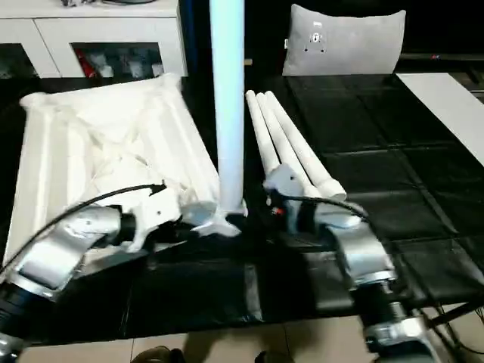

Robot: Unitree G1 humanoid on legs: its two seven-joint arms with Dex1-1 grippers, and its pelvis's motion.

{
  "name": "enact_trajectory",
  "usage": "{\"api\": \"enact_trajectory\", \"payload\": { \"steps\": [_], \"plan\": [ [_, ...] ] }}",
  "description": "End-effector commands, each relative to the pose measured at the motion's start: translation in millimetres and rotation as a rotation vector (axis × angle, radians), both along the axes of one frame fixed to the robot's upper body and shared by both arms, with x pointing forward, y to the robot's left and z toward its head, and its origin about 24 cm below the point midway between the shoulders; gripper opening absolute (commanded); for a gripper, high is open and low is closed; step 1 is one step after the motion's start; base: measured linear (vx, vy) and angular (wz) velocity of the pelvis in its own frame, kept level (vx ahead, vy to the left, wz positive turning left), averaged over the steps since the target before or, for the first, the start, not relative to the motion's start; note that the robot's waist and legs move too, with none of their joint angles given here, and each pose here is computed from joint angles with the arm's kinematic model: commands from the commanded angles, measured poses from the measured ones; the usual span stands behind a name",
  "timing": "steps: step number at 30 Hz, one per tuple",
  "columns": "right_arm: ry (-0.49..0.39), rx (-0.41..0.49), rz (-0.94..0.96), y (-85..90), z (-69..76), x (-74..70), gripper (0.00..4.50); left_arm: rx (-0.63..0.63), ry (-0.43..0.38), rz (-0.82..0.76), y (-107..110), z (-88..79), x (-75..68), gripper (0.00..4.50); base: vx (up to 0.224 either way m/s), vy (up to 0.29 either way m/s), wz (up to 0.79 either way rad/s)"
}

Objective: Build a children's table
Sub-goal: Rotate leg to tighten

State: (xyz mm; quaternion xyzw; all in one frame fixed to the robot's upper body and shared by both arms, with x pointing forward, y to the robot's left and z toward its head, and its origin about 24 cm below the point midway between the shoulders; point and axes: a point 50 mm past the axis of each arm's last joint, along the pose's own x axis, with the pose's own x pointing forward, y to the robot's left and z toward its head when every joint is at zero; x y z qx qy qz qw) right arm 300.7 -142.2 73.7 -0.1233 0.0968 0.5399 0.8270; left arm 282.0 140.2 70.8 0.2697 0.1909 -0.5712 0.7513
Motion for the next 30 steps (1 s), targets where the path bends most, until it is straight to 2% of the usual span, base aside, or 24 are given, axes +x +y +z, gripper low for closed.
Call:
{"api": "enact_trajectory", "payload": {
  "steps": [1,2,5,6,11,12,15,17,20,24,30],
  "plan": [
    [-0.027,-0.023,0.026,0.5,3.4,0.7,4.49,0.002,-0.011,-0.127,-13.0,4.1,-4.5,0.0,0.0,0.0,0.0],
    [-0.025,-0.058,0.146,0.9,3.6,-6.2,4.49,0.029,0.001,-0.197,-9.4,4.6,-4.9,0.0,0.0,0.0,0.0],
    [0.006,-0.063,0.206,1.5,2.7,-9.1,4.49,0.049,0.011,-0.241,-8.2,4.9,-4.5,0.0,0.0,0.0,0.0],
    [0.023,-0.059,0.216,2.0,2.1,-9.3,4.21,0.055,0.012,-0.261,-8.0,5.4,-4.5,0.0,0.0,0.0,0.0],
    [0.059,-0.059,0.245,2.1,-0.4,-10.0,4.01,0.063,0.01,-0.296,-7.5,6.4,-3.5,0.0,0.0,0.0,0.0],
    [0.06,-0.06,0.248,2.0,-0.8,-10.0,3.76,0.065,0.009,-0.299,-7.3,6.5,-3.2,0.0,0.0,0.0,0.0],
    [0.074,-0.052,0.267,2.7,-2.4,-11.0,3.63,0.071,0.004,-0.314,-6.4,7.2,-1.1,0.0,0.0,0.0,0.0],
    [0.087,-0.049,0.278,2.3,-2.9,-11.5,3.29,0.073,0.004,-0.324,-6.2,7.0,-0.3,0.0,0.0,0.0,0.0],
    [0.095,-0.045,0.282,2.3,-3.1,-11.6,3.23,0.074,0.004,-0.328,-6.0,6.9,0.3,0.0,0.0,0.0,0.0],
    [0.109,-0.035,0.286,3.2,-3.9,-12.0,2.84,0.075,0.004,-0.329,-4.8,6.2,1.2,0.0,0.0,0.0,0.0],
    [0.144,0.009,0.283,8.0,-6.7,-15.5,2.67,0.036,0.016,-0.293,-4.4,6.0,-0.6,0.0,0.0,0.0,0.0]
  ]
}}
